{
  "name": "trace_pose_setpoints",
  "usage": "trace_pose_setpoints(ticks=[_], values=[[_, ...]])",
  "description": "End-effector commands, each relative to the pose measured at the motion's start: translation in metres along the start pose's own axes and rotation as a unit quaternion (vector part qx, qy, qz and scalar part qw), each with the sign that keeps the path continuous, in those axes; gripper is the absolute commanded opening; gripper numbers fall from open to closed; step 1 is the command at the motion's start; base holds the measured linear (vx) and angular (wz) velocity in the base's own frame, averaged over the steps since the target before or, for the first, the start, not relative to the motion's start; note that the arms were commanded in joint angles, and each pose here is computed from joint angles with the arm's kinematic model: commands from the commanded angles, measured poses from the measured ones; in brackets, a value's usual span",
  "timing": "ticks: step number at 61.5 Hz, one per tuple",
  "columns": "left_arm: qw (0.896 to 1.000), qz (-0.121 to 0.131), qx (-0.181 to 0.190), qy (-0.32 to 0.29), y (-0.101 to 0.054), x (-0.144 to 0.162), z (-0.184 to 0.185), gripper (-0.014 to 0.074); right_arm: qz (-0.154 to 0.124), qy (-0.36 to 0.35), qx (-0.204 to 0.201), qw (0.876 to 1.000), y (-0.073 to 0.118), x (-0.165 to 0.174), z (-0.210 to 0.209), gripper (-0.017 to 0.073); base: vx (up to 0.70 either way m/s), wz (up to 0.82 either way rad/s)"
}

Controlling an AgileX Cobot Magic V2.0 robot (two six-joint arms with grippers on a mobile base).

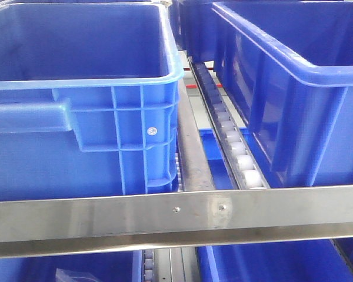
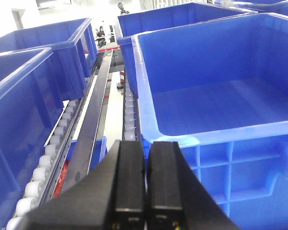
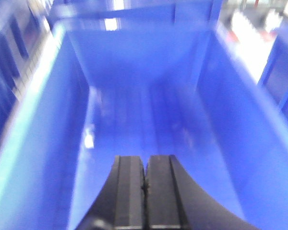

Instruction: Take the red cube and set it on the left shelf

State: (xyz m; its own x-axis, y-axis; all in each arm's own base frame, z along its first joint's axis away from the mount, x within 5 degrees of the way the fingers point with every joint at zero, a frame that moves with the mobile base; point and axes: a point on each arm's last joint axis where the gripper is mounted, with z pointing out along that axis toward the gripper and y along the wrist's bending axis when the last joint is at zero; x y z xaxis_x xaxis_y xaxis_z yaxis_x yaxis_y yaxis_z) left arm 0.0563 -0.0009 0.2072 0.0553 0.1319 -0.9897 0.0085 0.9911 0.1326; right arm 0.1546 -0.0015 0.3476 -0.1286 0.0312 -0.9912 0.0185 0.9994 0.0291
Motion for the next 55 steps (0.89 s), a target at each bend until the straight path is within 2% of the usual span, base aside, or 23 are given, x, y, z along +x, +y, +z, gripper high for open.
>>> trace_pose_setpoints(ticks=[1, 44, 55], values=[[0.999, -0.002, -0.002, -0.034, 0.0, -0.001, 0.0, 0.0106, -0.007, -0.073, -0.002, 0.997, 0.0, -0.019, -0.013, 0.0049, 0.0, 0.0], [0.999, -0.002, -0.002, -0.034, 0.0, -0.001, 0.0, 0.0106, -0.007, -0.08, -0.002, 0.997, 0.0, -0.02, -0.017, 0.0049, 0.0, 0.0], [0.999, -0.002, -0.002, -0.034, 0.0, -0.001, 0.0, 0.0106, 0.001, -0.069, -0.004, 0.998, 0.0, -0.001, -0.022, 0.0049, 0.0, 0.0]])
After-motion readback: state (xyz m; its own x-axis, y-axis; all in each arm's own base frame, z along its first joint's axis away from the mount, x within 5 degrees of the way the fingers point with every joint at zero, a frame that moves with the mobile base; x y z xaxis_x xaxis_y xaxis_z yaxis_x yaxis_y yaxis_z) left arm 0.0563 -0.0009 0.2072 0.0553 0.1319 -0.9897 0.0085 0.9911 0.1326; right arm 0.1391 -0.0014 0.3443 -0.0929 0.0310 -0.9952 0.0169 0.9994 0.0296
